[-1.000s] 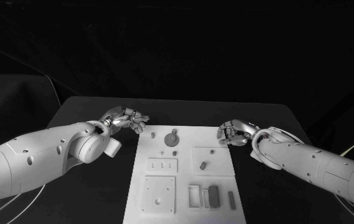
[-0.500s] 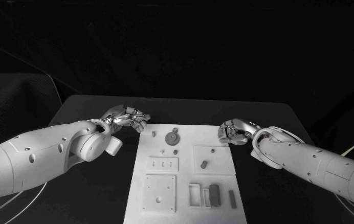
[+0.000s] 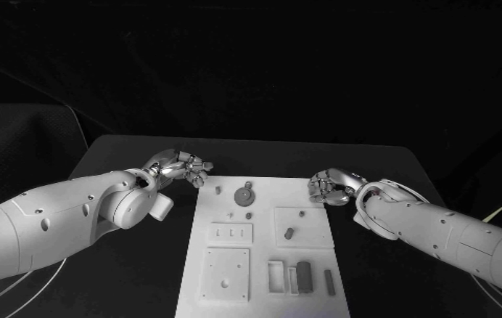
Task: Assemble the parts on the task board
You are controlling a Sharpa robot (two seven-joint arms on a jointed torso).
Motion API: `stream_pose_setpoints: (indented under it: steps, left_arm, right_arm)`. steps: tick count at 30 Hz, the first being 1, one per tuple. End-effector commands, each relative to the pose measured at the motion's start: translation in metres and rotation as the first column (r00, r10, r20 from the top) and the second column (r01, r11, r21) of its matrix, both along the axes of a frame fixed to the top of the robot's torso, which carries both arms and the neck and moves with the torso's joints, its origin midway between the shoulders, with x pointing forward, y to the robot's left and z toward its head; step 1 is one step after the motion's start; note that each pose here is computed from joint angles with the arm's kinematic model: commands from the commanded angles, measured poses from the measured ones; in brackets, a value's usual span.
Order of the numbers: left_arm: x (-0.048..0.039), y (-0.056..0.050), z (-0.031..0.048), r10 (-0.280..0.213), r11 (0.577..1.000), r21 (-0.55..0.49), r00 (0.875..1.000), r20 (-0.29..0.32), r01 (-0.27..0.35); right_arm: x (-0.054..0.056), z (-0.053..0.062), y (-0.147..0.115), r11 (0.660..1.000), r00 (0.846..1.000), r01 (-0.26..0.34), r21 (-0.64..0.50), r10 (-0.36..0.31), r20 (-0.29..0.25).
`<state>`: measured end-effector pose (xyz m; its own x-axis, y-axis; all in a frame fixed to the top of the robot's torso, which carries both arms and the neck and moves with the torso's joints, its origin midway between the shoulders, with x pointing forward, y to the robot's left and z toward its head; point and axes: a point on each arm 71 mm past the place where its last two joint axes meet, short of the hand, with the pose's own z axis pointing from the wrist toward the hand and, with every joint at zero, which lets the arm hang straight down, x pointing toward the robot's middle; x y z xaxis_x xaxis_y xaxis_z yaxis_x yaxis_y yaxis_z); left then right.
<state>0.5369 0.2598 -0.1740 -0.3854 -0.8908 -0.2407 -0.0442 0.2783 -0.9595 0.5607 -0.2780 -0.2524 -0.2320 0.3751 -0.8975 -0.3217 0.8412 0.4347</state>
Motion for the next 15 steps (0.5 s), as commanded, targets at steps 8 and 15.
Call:
stream_pose_setpoints:
  steps: [8,15]
  left_arm:
    - [-0.0004,-0.0021,0.0008,-0.017,1.000,-0.003,1.000,0.000,0.017]
    - [-0.0004,-0.0020,0.0007,-0.016,1.000,-0.003,1.000,-0.002,0.016]
  right_arm:
    - [-0.0005,-0.0005,0.0033,1.000,1.000,-0.011,0.004,0.011,0.002]
    - [-0.0005,0.0000,0.0026,1.000,1.000,-0.005,0.004,0.005,0.007]
